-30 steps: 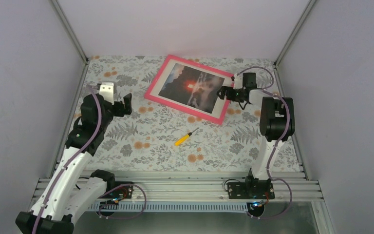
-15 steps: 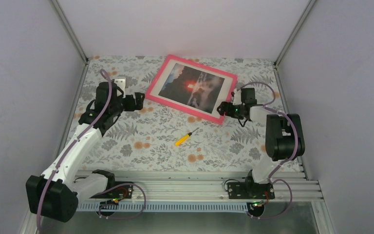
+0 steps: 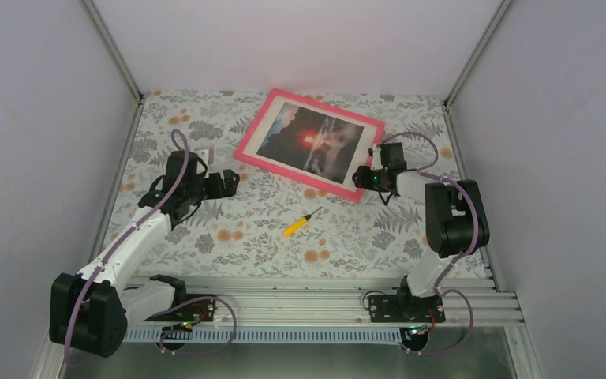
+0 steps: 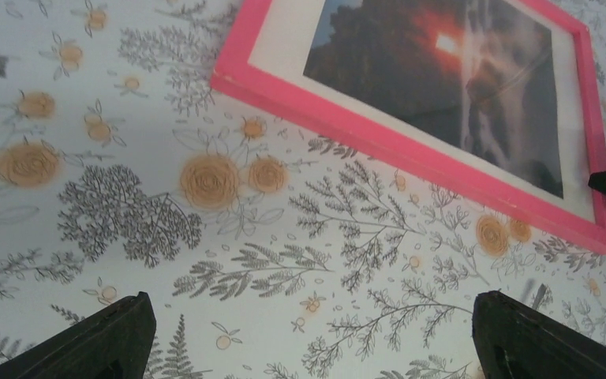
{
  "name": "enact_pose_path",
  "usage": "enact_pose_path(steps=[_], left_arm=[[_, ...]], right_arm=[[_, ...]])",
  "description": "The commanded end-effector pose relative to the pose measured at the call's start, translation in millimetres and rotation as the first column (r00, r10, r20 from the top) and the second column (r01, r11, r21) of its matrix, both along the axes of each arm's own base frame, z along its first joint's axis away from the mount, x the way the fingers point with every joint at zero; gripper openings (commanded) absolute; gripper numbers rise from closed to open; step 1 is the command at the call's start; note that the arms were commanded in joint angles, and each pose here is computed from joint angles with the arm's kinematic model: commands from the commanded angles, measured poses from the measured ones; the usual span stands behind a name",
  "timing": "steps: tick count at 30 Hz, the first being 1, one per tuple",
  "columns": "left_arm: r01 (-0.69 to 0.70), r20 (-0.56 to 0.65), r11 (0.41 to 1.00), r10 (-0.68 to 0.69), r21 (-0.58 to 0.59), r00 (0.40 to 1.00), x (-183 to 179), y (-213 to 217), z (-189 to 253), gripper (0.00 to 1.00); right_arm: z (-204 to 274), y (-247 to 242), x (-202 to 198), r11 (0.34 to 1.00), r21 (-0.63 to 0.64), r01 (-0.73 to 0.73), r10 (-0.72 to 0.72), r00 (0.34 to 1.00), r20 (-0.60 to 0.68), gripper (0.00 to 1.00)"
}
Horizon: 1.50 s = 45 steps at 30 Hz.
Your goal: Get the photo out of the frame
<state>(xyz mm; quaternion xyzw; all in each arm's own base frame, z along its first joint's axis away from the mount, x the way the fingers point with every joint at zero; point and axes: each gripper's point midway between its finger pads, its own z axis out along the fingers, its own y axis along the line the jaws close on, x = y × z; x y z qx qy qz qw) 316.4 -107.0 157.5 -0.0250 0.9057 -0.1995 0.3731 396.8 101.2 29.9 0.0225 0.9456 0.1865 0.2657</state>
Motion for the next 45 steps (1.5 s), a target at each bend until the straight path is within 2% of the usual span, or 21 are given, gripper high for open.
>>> enact_pose_path(steps=[1, 6, 13, 19, 25, 29, 33, 39, 45], left_arm=[[0.005, 0.005, 0.998, -0.005, -0.058, 1.000, -5, -5, -2, 1.00], [0.034, 0.007, 0.994, -0.034, -0.103, 0.999, -6, -13, 0, 1.00], [0.021, 0.007, 0.993, -0.021, -0.118, 1.000, -1, -14, 0, 1.00], [0.004, -0.009, 0.991, -0.005, -0.132, 1.000, 8, -16, -8, 1.00], [-0.037, -0.068, 0.996, 0.032, -0.076, 0.997, 19, -10, -35, 1.00], [-0.055, -0.092, 0.998, 0.052, -0.031, 0.994, 28, -6, -49, 0.99], [-0.056, -0.116, 0.998, 0.058, 0.022, 0.992, 38, -4, -65, 0.95], [-0.053, -0.124, 0.990, 0.070, 0.133, 0.990, 66, -5, -77, 0.90], [-0.040, -0.136, 0.970, 0.075, 0.241, 0.988, 99, -10, -89, 0.86]], right_arm=[[-22, -7, -8, 0.998, -0.059, 0.019, -0.023, 0.997, -0.068, 0.46], [-25, -9, -3, 0.997, -0.078, 0.008, -0.014, 0.997, -0.080, 0.28], [-20, -25, 8, 0.992, -0.124, 0.002, -0.010, 0.998, -0.064, 0.11], [-14, -38, 22, 0.988, -0.151, -0.034, 0.028, 0.999, -0.040, 0.08], [-1, -40, 45, 0.983, -0.171, -0.066, 0.071, 0.997, 0.022, 0.09], [2, -46, 58, 0.983, -0.174, -0.066, 0.075, 0.996, 0.046, 0.12], [2, -42, 62, 0.984, -0.160, -0.076, 0.085, 0.995, 0.051, 0.20], [9, -42, 50, 0.986, -0.160, -0.048, 0.060, 0.996, 0.072, 0.45], [31, -20, 36, 0.990, -0.129, -0.058, 0.074, 0.990, 0.122, 0.60]])
